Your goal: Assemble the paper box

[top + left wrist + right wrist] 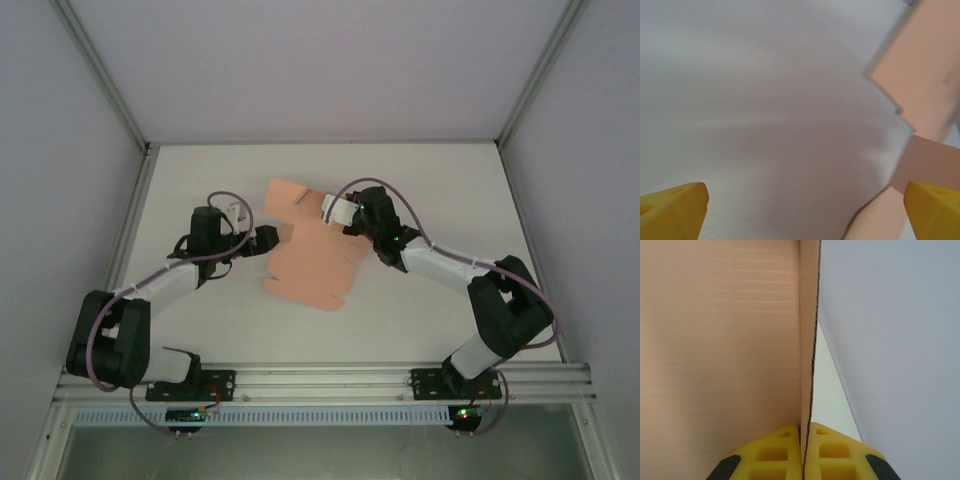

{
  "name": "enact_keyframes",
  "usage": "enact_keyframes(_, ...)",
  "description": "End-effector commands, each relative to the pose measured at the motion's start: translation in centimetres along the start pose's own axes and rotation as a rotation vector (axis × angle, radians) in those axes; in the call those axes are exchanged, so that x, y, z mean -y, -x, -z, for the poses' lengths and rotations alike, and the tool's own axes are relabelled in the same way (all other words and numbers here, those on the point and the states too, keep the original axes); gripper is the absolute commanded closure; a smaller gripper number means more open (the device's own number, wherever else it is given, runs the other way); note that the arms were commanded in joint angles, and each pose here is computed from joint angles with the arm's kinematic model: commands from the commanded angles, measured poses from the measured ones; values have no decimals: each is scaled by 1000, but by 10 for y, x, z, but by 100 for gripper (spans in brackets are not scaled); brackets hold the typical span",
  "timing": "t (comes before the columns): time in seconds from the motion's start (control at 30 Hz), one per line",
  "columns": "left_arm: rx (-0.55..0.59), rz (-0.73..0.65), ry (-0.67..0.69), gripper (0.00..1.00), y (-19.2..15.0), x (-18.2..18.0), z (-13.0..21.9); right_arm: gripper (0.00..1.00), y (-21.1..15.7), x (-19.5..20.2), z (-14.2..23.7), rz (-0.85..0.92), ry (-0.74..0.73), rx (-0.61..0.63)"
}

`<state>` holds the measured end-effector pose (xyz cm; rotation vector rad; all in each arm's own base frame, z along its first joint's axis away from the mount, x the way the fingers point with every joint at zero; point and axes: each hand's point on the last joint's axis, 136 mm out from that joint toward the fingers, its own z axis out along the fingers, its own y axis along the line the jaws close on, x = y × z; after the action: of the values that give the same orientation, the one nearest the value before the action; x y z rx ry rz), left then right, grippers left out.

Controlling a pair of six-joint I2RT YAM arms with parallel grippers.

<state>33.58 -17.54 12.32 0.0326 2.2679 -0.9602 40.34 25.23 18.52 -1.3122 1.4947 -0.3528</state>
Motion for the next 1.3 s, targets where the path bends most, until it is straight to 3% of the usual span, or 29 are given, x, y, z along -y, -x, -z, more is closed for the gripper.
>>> enact_keyframes(0.0, 37, -93, -141, 0, 10, 33, 0, 100, 20, -17, 1, -14, 56, 61)
enact_keyframes(0.17, -8, -137, -266, 8, -1, 52, -6, 100, 27, -15, 2, -29, 50, 83)
enact_keyframes(0.33, -32, -128, -387, 29, -10, 62, -11, 100, 38, -12, 7, -71, 60, 135)
enact_keyframes(0.47, -32, -130, -474, 39, -15, 73, -12, 100, 45, -12, 11, -101, 75, 166)
enact_keyframes(0.6, -49, -125, -530, 53, -19, 81, -14, 100, 46, -10, 11, -117, 67, 171)
enact_keyframes(0.73, -60, -109, -539, 78, -20, 82, -16, 100, 46, -8, 11, -134, 59, 172)
enact_keyframes(0.9, -73, -48, -441, 99, -18, 68, -28, 100, 47, 2, 12, -141, 18, 167)
enact_keyframes(1.1, -104, 35, -226, 100, -17, 36, -42, 100, 53, 5, 22, -103, -15, 170)
enact_keyframes(1.27, -152, 133, -21, 95, -23, -2, -58, 100, 60, -10, 28, 4, -41, 141)
